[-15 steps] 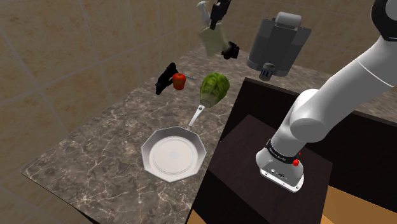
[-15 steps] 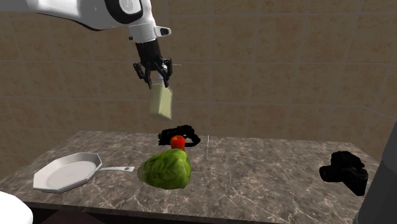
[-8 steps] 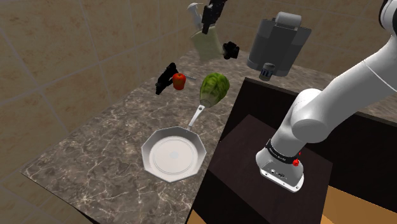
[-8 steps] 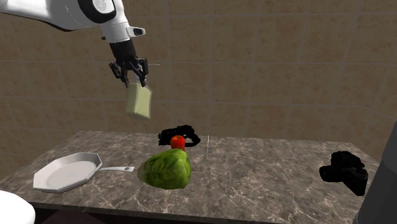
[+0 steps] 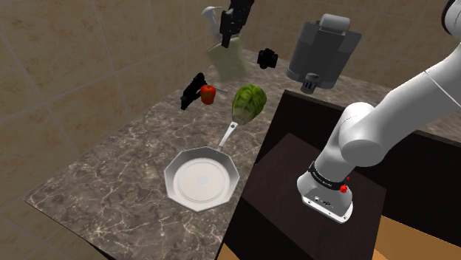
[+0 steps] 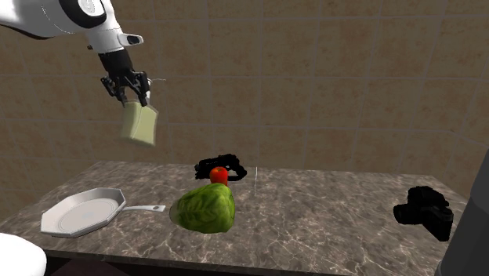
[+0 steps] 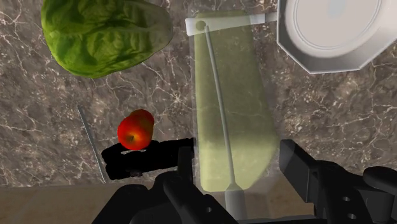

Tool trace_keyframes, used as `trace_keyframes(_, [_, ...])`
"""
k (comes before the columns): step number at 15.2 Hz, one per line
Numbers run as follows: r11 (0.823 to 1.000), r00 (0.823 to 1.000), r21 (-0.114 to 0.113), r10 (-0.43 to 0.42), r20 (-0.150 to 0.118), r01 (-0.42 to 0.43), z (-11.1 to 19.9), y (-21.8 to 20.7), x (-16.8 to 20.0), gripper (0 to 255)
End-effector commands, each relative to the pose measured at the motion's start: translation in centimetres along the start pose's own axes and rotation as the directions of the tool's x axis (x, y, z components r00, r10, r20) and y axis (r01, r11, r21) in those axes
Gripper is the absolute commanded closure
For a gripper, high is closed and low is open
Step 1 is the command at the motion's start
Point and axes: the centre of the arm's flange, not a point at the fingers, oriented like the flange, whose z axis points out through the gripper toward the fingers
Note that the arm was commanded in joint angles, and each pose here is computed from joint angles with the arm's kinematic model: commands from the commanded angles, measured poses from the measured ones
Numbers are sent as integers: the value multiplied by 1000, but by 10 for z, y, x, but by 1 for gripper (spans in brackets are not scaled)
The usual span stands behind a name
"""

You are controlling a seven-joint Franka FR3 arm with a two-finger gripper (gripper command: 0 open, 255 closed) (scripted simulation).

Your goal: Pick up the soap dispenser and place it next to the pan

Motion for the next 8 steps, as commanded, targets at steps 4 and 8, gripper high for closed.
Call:
trace_keyframes(4, [1000,1000,0,2,0,-2,-9,-65,-5,255])
trace_keyframes(8, [1000,1000,0,2,0,-2,-16,-118,-7,255])
